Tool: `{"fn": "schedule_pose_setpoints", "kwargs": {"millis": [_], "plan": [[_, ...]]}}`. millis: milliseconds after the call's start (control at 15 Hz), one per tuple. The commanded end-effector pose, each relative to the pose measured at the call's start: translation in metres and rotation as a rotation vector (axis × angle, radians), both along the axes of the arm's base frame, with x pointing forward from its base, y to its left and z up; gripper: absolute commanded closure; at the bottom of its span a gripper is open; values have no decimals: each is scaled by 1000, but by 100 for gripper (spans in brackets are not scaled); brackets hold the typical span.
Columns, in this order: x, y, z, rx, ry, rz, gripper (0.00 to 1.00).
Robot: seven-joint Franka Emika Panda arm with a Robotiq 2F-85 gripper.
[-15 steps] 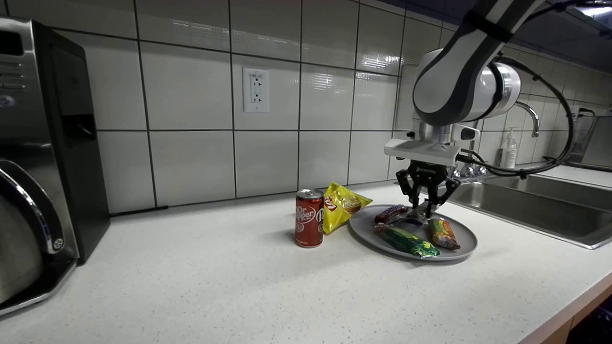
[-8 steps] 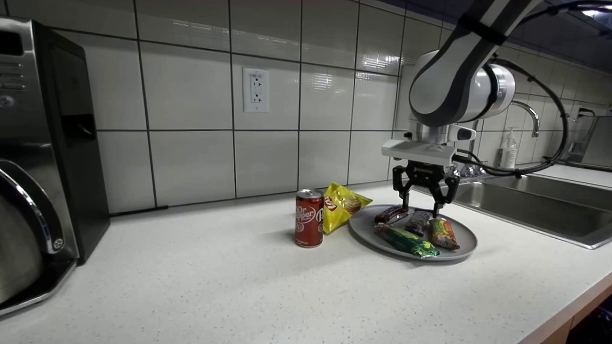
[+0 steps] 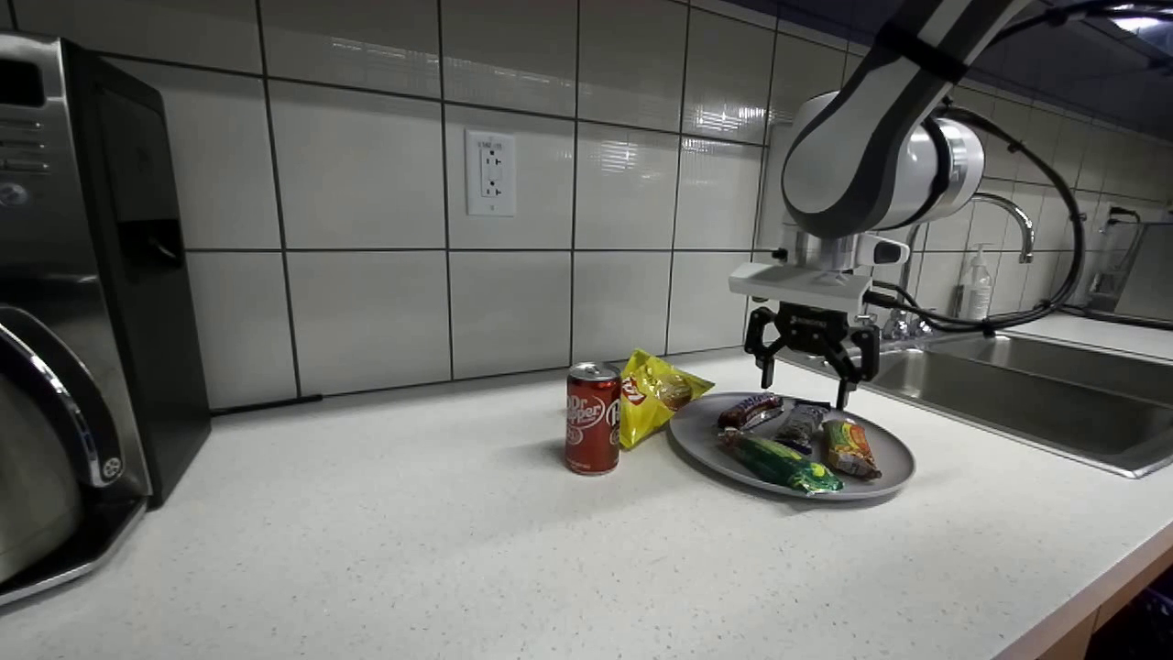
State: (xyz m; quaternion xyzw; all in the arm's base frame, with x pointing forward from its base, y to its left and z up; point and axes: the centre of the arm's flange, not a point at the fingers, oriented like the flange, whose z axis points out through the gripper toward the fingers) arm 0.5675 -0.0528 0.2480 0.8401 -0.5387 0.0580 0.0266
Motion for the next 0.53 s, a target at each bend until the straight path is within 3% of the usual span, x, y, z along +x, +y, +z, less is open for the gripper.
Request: {"fn": "schedule_pose_setpoints", "kwargs": {"millis": [0,467], "plan": [[-11,2,15,-8,20,39,0],[-33,3,37,7,21,136,0]]}}
